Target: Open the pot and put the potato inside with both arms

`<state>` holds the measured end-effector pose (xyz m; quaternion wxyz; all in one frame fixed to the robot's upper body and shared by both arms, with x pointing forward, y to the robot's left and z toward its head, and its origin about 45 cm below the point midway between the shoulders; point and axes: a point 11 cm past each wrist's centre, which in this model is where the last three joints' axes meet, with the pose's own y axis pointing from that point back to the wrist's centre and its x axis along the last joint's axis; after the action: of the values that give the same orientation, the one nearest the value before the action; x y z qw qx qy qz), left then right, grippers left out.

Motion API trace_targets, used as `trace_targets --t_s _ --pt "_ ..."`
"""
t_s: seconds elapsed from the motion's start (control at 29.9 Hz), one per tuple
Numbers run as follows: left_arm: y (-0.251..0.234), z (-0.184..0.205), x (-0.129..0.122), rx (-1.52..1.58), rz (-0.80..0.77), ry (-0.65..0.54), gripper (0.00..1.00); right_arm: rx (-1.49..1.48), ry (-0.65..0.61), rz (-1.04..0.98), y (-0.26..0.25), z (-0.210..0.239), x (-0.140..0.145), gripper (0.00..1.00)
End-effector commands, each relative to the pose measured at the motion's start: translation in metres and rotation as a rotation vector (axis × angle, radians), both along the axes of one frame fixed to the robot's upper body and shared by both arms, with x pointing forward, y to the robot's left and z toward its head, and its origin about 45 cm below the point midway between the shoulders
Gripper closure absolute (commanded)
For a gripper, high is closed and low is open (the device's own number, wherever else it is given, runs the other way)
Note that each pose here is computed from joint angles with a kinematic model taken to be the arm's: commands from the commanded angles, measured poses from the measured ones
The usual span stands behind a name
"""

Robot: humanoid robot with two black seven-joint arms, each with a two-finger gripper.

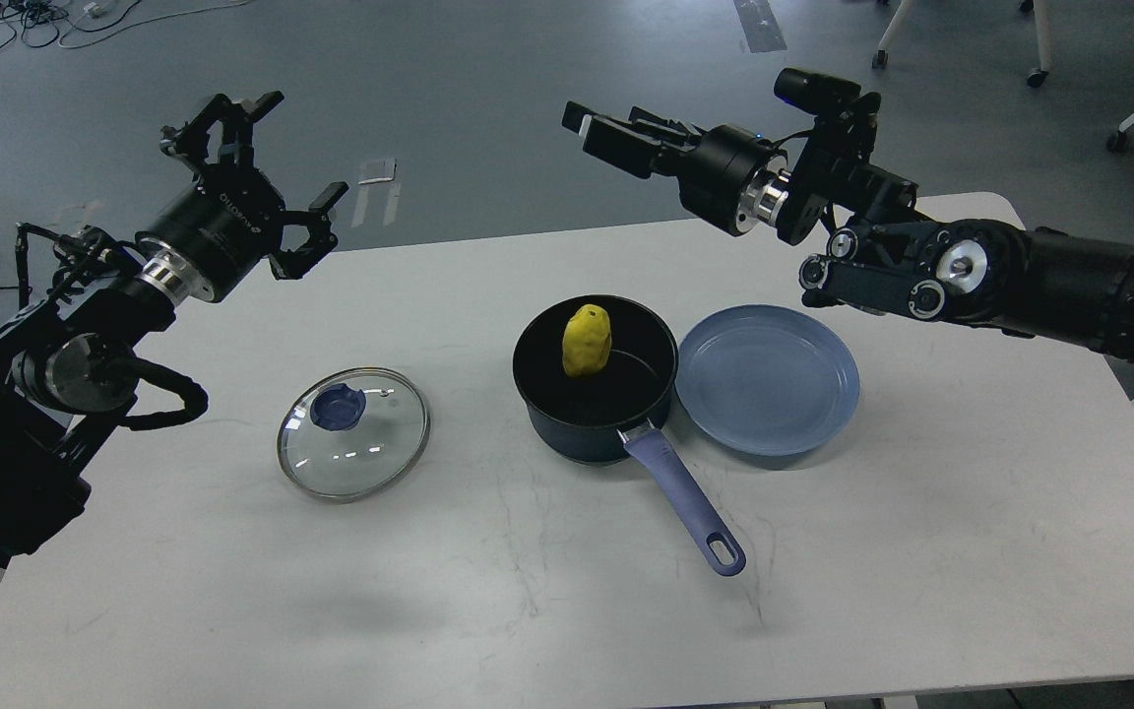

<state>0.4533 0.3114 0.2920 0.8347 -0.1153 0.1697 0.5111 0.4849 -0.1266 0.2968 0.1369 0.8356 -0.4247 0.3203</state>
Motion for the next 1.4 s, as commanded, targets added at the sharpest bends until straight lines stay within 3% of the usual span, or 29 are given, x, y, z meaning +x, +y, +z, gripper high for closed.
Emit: trace_targets --t_s 0.0,0.27,0.67,1.24,1.37 --pt "-0.008 -0.002 0.001 -0.015 -0.006 0.004 0.02 0.253 0.166 -0.034 -0.012 0.007 0.007 0.00" --pt "-0.021 -0.011 0.000 -0.038 -0.030 0.021 0.02 0.677 0.471 -0.136 -0.046 -0.007 0.016 0.00" --pt "-0.026 -0.053 -0.011 -0.061 -0.021 0.108 0.02 0.772 0.666 -0.215 -0.045 -0.047 0.008 0.00" --pt "-0.016 -0.045 -0.010 -0.057 -0.015 0.095 0.02 0.820 0.731 -0.196 -0.045 -0.063 -0.002 0.00" --pt "-0.010 -0.039 -0.008 -0.063 -0.001 0.081 0.02 0.879 0.799 -0.204 -0.044 -0.065 -0.004 0.00"
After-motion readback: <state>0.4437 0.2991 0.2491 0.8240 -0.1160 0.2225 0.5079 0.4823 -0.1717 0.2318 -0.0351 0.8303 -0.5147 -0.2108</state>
